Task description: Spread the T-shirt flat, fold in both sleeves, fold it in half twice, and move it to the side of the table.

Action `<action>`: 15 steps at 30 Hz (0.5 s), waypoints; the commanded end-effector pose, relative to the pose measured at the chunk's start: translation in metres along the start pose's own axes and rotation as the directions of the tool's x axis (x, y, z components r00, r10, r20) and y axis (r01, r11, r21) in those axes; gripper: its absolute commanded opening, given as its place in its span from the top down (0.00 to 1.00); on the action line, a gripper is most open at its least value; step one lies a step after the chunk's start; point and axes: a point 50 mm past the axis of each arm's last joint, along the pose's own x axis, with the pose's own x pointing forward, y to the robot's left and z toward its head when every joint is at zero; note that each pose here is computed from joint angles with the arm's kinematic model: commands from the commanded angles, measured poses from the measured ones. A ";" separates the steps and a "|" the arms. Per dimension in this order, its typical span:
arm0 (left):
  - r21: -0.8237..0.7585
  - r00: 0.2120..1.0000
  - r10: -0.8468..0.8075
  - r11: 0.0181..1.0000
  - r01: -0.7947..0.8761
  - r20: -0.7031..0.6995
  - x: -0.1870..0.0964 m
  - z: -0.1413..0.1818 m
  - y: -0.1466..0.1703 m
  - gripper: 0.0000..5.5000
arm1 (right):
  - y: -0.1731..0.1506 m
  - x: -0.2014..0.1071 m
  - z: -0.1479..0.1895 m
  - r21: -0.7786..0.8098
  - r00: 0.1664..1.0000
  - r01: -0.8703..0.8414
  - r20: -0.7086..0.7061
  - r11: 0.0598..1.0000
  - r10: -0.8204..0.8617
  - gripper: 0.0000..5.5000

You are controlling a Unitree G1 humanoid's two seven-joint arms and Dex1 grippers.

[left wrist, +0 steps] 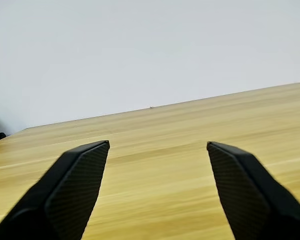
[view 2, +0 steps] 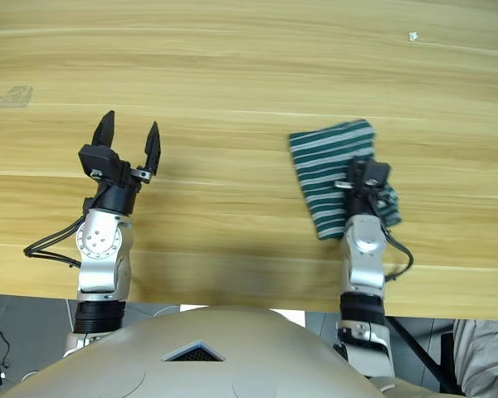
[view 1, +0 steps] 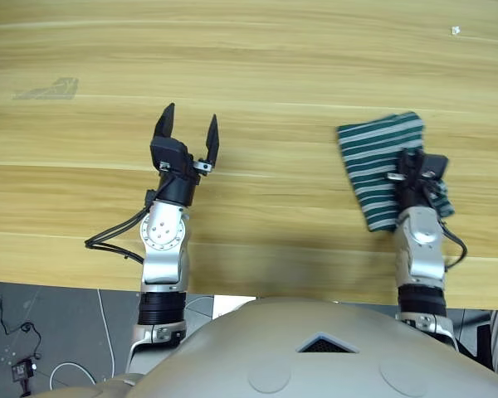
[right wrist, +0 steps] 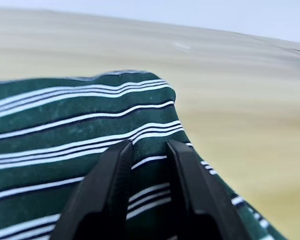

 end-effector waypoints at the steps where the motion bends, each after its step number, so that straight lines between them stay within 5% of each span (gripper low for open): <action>1: 0.008 1.000 -0.008 1.000 0.008 -0.021 0.000 0.000 -0.007 0.34 | 0.000 -0.031 -0.035 0.034 0.949 0.163 -0.277 0.986 -0.147 0.77; 8: 0.013 0.999 -0.029 0.999 0.030 -0.043 0.003 -0.005 -0.013 0.34 | 0.012 -0.016 -0.014 0.106 0.956 0.241 -0.196 0.965 -0.217 0.77; 11: 0.022 0.999 -0.024 0.999 0.025 -0.038 0.005 -0.006 -0.012 0.34 | 0.005 0.002 0.032 0.093 0.970 0.192 0.134 0.977 -0.204 0.77; 13: 0.036 1.000 -0.007 0.999 0.008 -0.016 0.008 -0.003 -0.011 0.34 | 0.007 0.008 0.073 0.060 0.901 0.136 0.407 0.989 -0.149 0.77; 15: 0.040 1.000 -0.011 0.999 0.011 0.020 0.011 0.005 -0.014 0.34 | 0.017 0.008 0.095 0.026 0.841 0.068 0.537 0.997 -0.072 0.77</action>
